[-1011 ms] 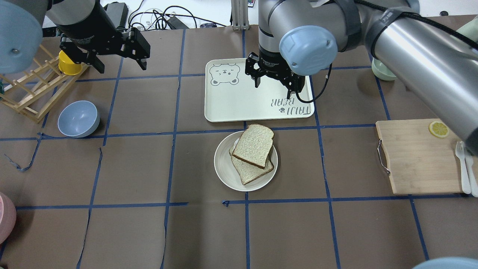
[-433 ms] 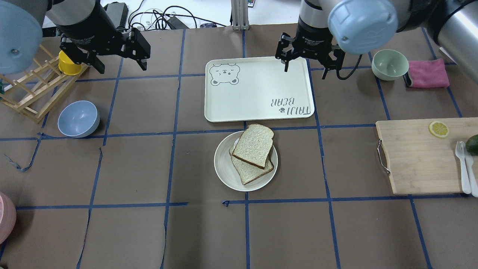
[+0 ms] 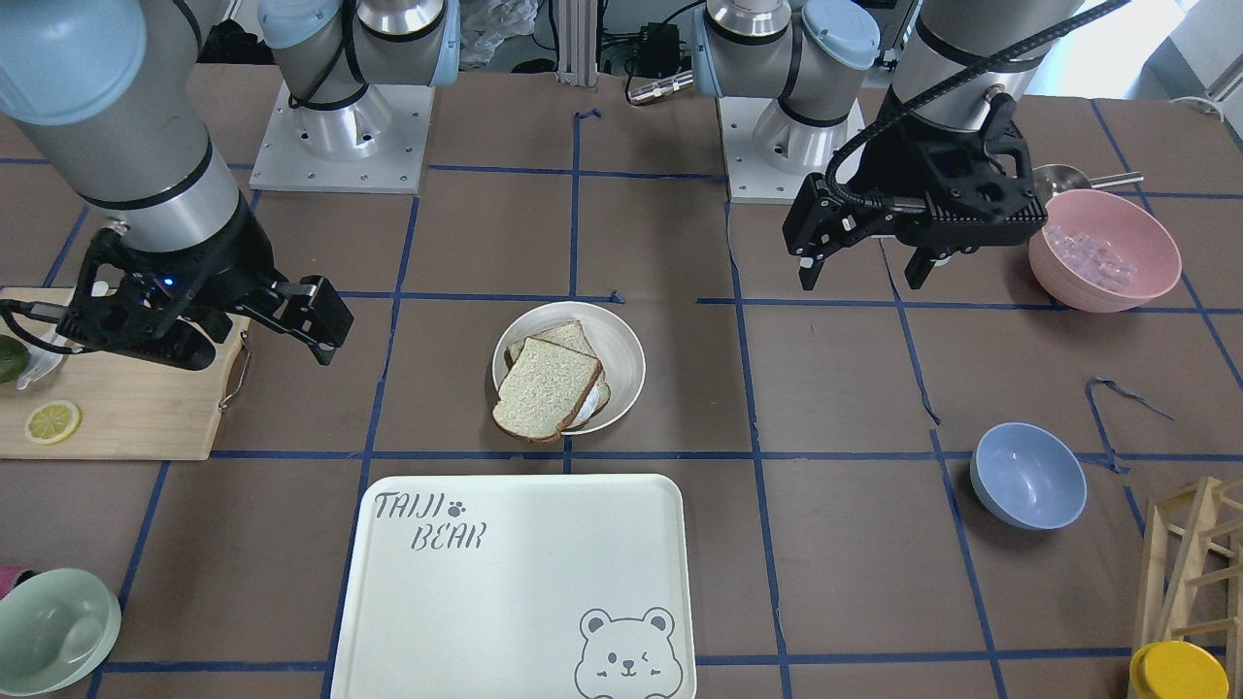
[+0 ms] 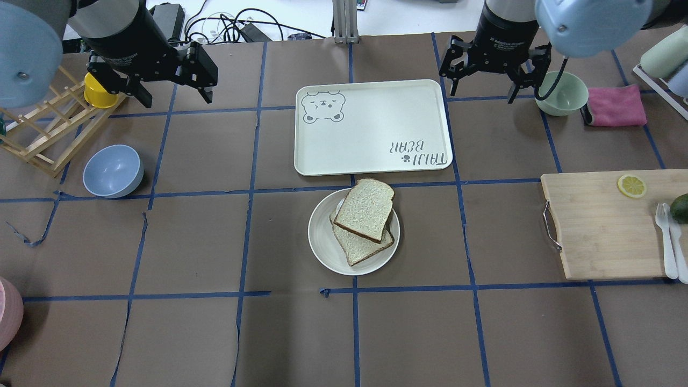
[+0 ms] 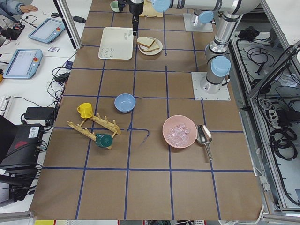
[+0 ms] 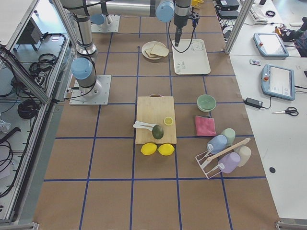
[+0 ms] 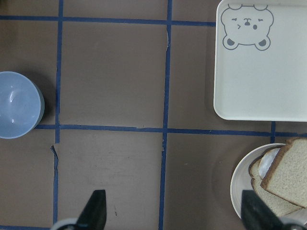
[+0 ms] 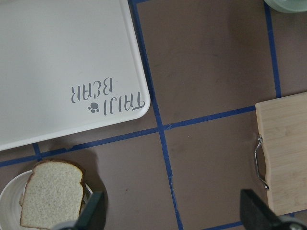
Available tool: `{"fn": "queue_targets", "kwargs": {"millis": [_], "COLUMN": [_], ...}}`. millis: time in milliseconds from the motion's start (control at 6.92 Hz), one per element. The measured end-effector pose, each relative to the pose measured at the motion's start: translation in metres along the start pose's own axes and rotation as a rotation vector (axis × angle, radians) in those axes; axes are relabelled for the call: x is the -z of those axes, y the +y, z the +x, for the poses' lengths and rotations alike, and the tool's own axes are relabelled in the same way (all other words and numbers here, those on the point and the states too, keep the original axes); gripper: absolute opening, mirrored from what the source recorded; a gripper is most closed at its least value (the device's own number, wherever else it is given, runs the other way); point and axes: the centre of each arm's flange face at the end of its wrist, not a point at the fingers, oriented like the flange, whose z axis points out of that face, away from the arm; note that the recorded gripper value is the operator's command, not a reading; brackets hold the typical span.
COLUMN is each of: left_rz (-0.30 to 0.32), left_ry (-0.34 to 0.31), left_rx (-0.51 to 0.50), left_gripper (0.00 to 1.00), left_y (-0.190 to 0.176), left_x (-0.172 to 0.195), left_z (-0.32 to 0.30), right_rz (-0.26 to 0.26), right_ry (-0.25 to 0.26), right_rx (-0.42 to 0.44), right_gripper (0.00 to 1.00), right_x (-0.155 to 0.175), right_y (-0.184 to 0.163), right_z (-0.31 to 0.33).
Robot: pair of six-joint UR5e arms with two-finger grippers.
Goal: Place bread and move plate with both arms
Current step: 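Raise the right gripper and withdraw it away from the plate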
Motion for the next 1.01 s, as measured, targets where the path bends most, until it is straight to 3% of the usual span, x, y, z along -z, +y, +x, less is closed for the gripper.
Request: {"fn": "queue_targets", "kwargs": {"millis": [433, 1011], "left_rz": [0.004, 0.003], "left_ry": [0.002, 0.003], "left_rx": [-0.001, 0.000], "left_gripper": [1.00, 1.00], "left_y": [0.000, 0.000], "left_x": [0.000, 0.000], "left_z": [0.001, 0.001], "right_rz": [-0.017, -0.023], "right_ry": [-0.001, -0.030], "right_rx": [0.127, 0.144], "right_gripper": [1.00, 1.00], "right_x": [0.010, 0.007], "right_y": [0.025, 0.058], "right_z": [0.032, 0.033]}}
